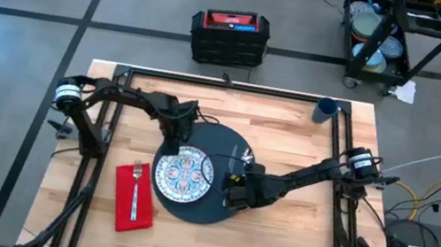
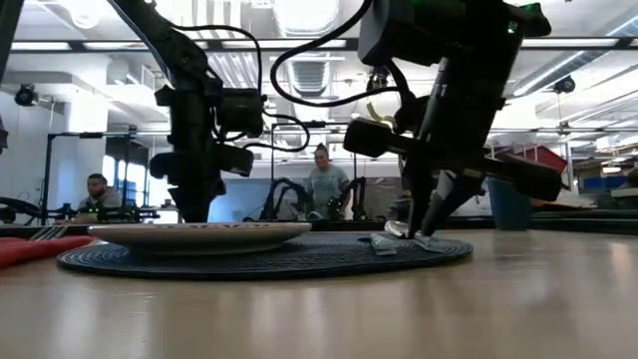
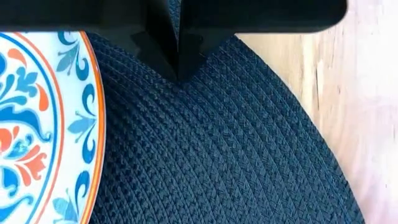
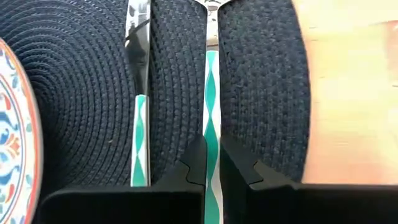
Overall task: Set table place
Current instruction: Put the blue spoon on the black placemat
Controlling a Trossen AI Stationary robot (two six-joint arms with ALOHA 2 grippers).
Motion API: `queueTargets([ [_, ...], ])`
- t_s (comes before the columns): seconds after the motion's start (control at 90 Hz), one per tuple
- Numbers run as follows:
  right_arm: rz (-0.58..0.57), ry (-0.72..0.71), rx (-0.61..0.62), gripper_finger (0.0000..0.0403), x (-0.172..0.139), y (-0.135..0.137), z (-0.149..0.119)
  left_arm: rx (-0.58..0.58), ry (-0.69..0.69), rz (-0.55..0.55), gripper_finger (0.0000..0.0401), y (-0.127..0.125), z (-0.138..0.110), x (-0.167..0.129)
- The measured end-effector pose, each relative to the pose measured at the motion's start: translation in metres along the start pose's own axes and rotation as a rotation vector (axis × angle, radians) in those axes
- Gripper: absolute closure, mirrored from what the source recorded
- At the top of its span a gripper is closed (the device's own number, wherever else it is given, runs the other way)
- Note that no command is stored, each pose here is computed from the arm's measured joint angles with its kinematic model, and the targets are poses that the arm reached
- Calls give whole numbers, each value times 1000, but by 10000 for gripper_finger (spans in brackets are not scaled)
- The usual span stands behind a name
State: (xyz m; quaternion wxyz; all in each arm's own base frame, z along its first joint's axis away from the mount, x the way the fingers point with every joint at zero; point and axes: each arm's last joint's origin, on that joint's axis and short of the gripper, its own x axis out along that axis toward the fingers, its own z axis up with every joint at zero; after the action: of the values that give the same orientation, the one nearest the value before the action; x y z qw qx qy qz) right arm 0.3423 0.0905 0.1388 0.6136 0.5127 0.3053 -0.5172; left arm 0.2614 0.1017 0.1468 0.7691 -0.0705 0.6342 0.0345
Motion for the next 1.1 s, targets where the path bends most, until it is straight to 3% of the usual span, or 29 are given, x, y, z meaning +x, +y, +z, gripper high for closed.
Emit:
queueTargets([
  [0.389, 1, 6, -5, 398, 0, -2, -2, 0, -13, 3, 401, 0, 1, 0],
  [0.756, -4, 10, -25, 318, 2, -3, -3, -3, -14, 3, 401, 0, 1, 0],
  [1.1, 7, 0, -39, 343, -1, -2, -6, -3, -13, 2, 401, 0, 1, 0],
])
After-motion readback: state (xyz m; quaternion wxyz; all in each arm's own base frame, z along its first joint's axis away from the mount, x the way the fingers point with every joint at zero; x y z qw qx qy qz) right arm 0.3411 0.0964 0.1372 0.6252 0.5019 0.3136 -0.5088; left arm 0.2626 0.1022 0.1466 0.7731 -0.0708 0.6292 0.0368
